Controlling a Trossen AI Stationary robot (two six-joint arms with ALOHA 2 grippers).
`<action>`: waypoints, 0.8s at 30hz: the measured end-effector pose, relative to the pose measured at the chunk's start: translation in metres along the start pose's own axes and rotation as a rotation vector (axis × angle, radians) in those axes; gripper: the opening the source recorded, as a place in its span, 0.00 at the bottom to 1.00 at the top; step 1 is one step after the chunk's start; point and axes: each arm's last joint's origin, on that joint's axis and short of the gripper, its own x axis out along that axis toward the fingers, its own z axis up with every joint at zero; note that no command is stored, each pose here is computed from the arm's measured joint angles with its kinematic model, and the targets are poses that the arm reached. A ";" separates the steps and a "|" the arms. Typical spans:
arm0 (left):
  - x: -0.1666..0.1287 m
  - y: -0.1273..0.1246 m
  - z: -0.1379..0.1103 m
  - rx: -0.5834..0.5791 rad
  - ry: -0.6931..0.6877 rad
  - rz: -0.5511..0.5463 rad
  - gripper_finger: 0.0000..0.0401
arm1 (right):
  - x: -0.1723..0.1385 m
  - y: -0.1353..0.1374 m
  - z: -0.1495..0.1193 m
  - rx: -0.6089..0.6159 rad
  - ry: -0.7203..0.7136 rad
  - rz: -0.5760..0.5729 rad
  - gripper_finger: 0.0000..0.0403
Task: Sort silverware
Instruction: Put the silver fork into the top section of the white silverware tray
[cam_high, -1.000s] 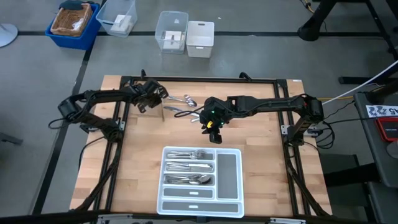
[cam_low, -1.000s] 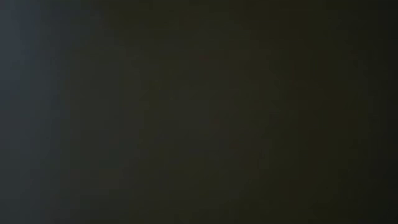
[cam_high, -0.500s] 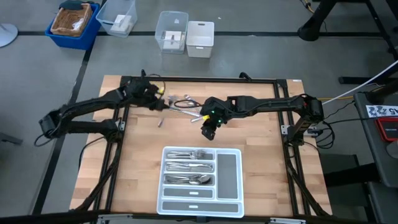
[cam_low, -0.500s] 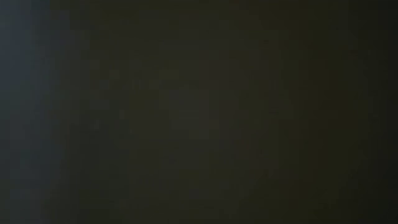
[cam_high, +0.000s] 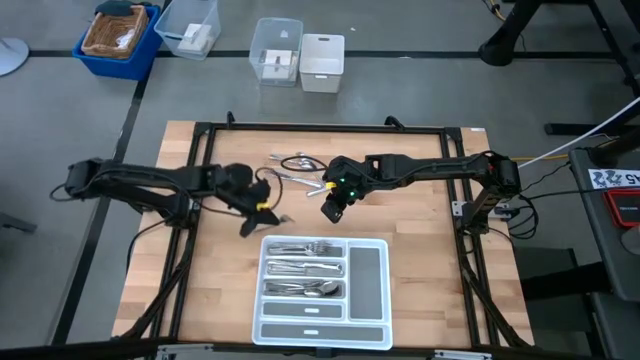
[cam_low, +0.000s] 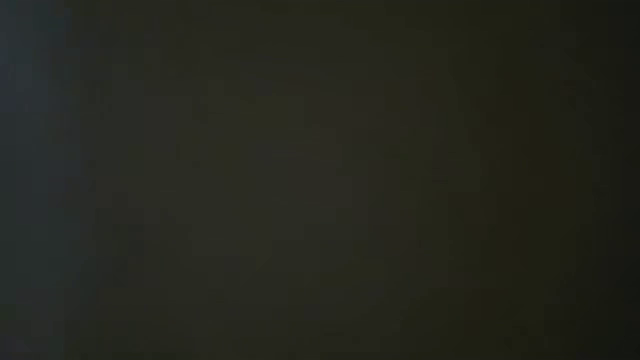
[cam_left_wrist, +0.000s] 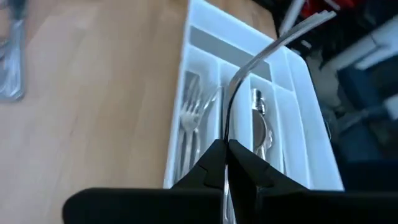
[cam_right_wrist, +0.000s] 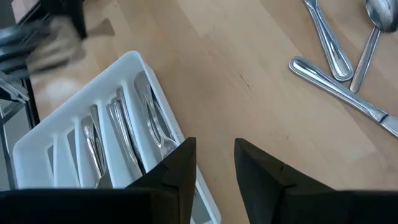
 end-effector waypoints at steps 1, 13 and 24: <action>0.004 -0.003 -0.001 0.035 0.003 -0.006 0.00 | 0.000 0.000 0.000 0.000 0.000 0.000 0.28; 0.059 -0.018 -0.014 0.239 0.089 -0.083 0.00 | 0.000 -0.001 0.001 -0.006 -0.017 -0.025 0.28; 0.093 -0.006 -0.027 0.289 0.148 -0.039 0.00 | -0.002 -0.013 -0.009 0.001 0.030 -0.231 0.28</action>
